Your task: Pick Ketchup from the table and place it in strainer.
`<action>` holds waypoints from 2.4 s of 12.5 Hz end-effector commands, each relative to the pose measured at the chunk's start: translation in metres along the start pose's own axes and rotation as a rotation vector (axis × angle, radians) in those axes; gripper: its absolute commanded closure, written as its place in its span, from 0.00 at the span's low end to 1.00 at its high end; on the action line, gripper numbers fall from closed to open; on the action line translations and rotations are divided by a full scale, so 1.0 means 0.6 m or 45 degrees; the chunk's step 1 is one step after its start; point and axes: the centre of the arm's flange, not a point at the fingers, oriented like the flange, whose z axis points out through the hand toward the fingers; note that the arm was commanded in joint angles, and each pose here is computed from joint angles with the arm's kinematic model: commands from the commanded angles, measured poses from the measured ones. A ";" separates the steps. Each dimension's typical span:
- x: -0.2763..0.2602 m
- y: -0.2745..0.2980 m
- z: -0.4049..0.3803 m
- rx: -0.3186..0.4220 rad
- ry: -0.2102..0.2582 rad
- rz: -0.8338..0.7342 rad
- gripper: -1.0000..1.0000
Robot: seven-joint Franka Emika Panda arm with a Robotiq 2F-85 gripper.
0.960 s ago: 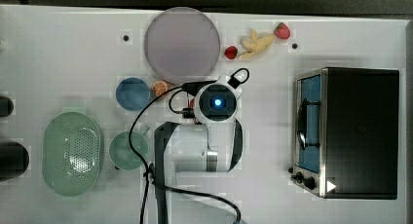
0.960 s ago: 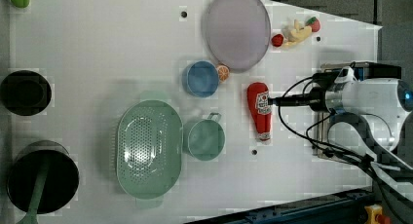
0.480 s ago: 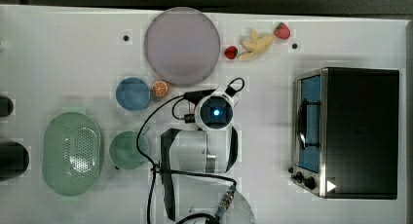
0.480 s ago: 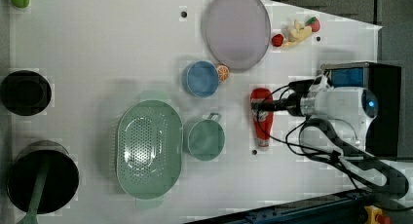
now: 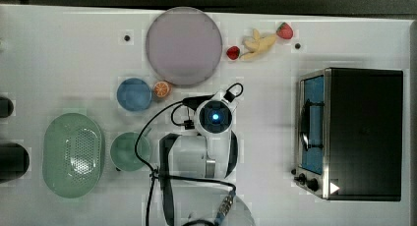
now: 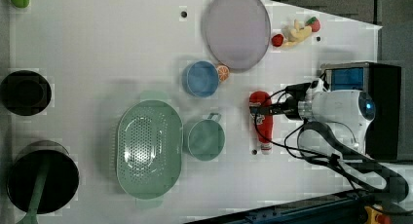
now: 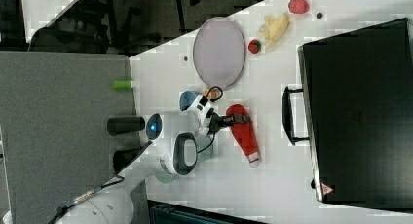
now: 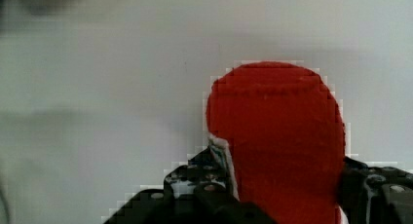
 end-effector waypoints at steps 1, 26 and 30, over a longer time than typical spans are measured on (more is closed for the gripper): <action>0.030 -0.001 -0.154 -0.044 0.153 -0.031 0.42; -0.031 -0.660 -0.225 0.190 0.065 0.378 0.42; -0.021 -0.658 -0.156 0.232 0.007 0.427 0.28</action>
